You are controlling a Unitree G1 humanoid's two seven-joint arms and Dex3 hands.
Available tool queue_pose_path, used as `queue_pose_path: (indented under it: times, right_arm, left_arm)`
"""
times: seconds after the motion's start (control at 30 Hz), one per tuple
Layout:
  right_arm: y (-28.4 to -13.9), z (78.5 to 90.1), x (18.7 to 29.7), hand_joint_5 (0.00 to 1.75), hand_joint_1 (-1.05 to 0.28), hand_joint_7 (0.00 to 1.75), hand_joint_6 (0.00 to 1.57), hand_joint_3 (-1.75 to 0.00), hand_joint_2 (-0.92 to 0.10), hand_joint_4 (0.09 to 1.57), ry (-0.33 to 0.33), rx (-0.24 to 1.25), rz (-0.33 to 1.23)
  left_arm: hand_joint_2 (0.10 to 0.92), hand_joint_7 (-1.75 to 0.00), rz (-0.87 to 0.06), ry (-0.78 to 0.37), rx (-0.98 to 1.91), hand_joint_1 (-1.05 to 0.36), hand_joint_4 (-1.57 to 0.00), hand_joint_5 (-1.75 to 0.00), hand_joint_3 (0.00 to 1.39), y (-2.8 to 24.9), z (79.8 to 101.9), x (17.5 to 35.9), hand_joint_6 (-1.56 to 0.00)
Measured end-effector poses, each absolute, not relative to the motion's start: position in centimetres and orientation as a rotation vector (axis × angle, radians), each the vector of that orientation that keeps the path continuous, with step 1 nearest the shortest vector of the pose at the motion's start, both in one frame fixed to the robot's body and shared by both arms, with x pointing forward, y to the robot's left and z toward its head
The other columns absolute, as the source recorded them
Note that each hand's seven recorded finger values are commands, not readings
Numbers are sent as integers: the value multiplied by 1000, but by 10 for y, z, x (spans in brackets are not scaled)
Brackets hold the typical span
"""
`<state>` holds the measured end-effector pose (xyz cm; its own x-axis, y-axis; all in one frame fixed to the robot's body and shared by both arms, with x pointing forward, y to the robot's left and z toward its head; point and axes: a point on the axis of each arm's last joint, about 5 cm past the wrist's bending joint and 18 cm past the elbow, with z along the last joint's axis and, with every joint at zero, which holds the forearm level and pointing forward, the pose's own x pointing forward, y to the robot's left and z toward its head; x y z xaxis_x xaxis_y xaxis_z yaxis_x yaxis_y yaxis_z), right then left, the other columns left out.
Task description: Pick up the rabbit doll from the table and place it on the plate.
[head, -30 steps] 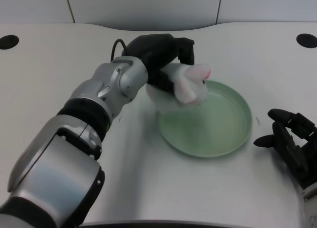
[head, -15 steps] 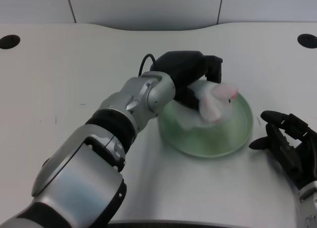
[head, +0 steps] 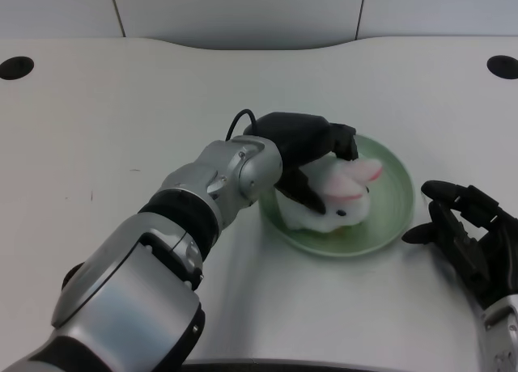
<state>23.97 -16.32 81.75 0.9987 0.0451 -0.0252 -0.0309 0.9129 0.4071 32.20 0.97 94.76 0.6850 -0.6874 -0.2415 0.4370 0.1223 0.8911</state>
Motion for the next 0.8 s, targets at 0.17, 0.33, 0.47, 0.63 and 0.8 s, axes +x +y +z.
queue_pose_path:
  times: [0.17,0.33,0.47,0.63,0.8]
  right_arm:
    - [-164,817,240,1153,-271,628,903,-236,-901,882,34,422,42]
    - [-164,817,240,1126,-271,621,901,-228,-907,890,38,426,41]
    - [-164,816,239,1119,-262,612,907,-217,-912,901,41,429,42]
    - [-166,816,239,1124,-256,596,899,-207,-918,905,45,437,48]
    - [-168,817,241,1136,-258,598,891,-208,-914,897,52,421,34]
  left_arm:
    - [921,-120,-834,-243,1219,-685,-35,0,33,10,947,322,-10]
    - [921,-4,-824,-226,1248,-758,0,1,49,11,946,323,1]
    - [921,1,-805,-216,1227,-788,1,1,55,15,947,325,1]
    - [921,1,-771,-206,1185,-802,1,1,84,28,952,331,1]
    - [921,-1,-758,-185,1077,-798,1,1,78,47,961,340,-2]
